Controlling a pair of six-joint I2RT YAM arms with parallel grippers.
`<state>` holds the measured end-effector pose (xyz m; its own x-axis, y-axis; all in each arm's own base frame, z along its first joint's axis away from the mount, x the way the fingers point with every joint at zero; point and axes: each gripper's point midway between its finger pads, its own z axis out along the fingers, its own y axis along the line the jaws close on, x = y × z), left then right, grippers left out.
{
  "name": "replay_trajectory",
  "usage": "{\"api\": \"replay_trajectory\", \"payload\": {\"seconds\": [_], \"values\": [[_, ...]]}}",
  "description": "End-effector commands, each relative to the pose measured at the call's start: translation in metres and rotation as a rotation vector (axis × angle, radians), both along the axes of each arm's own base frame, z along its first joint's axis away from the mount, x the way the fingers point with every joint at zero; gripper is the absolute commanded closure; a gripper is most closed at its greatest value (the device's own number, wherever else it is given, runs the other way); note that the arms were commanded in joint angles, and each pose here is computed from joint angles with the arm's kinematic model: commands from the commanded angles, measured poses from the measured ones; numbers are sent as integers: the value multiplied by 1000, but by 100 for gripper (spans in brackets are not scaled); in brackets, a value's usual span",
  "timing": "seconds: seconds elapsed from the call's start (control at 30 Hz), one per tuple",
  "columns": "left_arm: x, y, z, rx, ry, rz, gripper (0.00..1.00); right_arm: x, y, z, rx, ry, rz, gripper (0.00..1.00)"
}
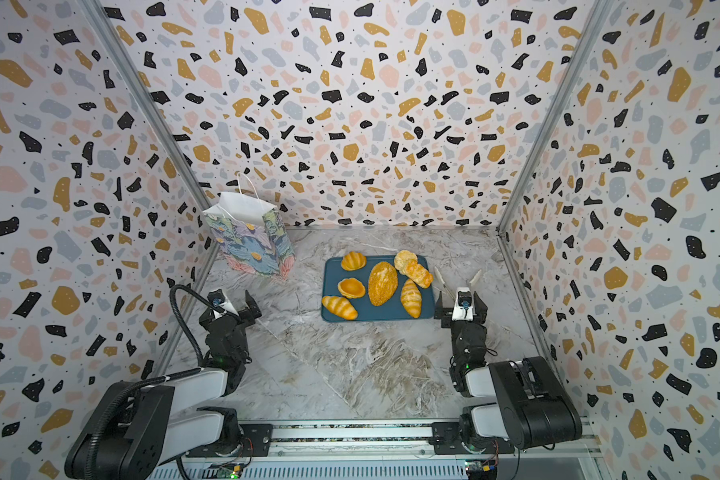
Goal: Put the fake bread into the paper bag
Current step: 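Raise the left arm toward the floral paper bag while the right arm lifts the tongs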
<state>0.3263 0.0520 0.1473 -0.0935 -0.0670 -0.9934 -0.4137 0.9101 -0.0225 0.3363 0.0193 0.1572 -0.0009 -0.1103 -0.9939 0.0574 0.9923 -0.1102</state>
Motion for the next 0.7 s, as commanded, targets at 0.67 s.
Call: {"api": "replay_trajectory", "payload": {"seconds": [0.67], "values": [[16, 10, 41, -239, -49, 115, 1, 16, 48, 33, 18, 115, 114, 1]]}}
